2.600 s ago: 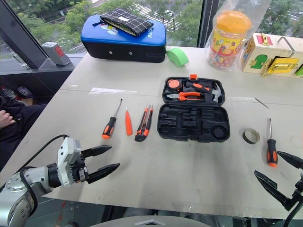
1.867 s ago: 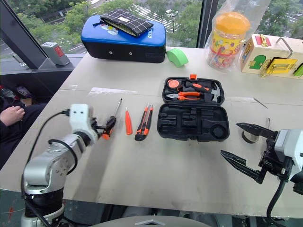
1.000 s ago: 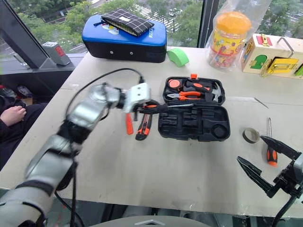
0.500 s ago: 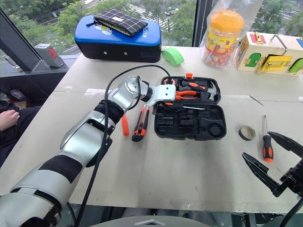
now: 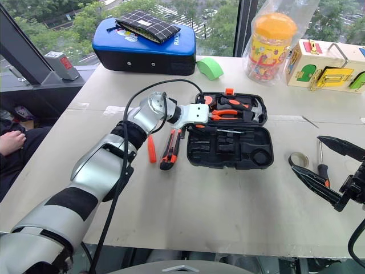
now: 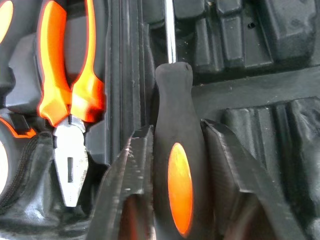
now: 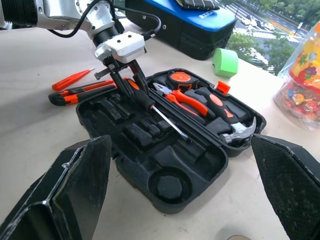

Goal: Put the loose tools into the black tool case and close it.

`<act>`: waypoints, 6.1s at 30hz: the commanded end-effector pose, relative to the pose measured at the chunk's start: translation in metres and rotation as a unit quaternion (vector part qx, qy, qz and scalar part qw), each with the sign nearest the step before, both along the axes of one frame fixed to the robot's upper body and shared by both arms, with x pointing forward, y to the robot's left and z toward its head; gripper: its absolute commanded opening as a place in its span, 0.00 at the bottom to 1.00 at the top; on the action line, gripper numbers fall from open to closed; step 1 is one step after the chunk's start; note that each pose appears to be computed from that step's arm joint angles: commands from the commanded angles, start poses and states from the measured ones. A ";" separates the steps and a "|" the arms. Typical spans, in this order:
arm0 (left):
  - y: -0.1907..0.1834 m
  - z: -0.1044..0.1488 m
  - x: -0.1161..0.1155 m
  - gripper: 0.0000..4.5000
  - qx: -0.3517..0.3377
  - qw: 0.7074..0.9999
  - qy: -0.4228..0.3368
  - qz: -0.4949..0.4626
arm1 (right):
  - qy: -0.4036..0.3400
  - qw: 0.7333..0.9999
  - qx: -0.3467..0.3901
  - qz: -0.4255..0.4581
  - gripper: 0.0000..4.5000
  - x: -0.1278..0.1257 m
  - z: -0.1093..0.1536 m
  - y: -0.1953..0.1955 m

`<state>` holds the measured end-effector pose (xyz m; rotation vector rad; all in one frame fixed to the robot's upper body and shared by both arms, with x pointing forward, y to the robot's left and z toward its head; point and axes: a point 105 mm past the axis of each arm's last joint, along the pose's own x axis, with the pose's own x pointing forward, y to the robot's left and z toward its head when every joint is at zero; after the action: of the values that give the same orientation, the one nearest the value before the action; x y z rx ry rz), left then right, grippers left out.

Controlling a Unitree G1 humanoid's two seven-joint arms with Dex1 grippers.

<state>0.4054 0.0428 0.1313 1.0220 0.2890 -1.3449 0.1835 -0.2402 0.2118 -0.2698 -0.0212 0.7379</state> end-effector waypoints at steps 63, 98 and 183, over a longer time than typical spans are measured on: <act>0.010 0.074 -0.152 1.00 -0.322 0.923 0.208 -0.046 | 0.307 0.823 -0.062 -0.474 0.16 0.045 -0.112 -0.103; 0.113 0.041 -0.174 1.00 -0.398 0.893 0.120 0.174 | 0.118 0.874 -0.421 0.212 0.16 0.180 -0.086 0.062; 0.062 0.020 -0.092 0.08 -0.253 0.962 0.064 0.081 | 0.015 0.989 -0.083 0.123 1.00 0.010 -0.026 0.078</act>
<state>0.3132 0.1070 0.1588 0.4046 0.0838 -1.1387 0.2003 -0.1605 0.1746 -0.3623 0.0792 1.0060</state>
